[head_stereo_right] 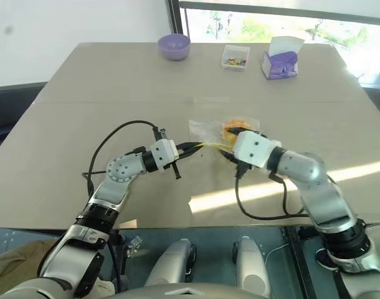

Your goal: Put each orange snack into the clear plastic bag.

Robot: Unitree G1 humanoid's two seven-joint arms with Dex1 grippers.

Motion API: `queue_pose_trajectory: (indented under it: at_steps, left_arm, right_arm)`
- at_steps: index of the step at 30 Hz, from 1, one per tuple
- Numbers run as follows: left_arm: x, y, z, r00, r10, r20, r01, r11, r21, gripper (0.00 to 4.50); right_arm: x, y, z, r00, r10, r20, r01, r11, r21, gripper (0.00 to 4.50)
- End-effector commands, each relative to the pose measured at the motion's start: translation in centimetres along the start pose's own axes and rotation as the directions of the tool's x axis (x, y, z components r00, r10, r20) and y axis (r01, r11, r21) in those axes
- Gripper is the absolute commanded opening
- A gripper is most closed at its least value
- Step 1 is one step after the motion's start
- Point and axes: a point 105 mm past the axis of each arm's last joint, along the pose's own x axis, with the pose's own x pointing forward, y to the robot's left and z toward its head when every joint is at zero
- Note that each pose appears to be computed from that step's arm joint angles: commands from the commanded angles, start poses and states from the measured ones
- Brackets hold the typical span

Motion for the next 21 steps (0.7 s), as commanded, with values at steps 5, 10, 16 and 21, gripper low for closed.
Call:
queue_pose_trajectory:
  at_steps: [5, 10, 16, 21]
  left_arm:
    - [0.9, 1.8, 1.3, 0.998, 0.056, 0.04, -0.055, 0.998, -0.021, 0.0]
    - [1.1, 1.9, 1.6, 0.998, 0.056, 0.042, -0.055, 0.998, -0.018, 0.0]
    - [1.0, 1.8, 1.9, 0.998, 0.054, 0.045, -0.054, 0.999, -0.011, 0.0]
    - [0.9, 1.7, 2.0, 0.998, 0.05, 0.04, -0.05, 0.999, 0.004, 0.0]
  right_arm:
    - [2.8, 0.1, -0.1, 1.0, 0.016, 0.015, -0.015, 0.995, -0.103, 2.17]
    - [3.2, -0.3, -1.0, 1.0, 0.0, 0.008, 0.001, 0.992, -0.125, 2.17]
    - [3.9, -0.9, -0.3, 1.0, -0.024, 0.015, 0.026, 0.987, -0.161, 2.17]
    - [4.4, -1.5, 0.9, 0.998, -0.036, 0.043, 0.043, 0.984, -0.173, 2.17]
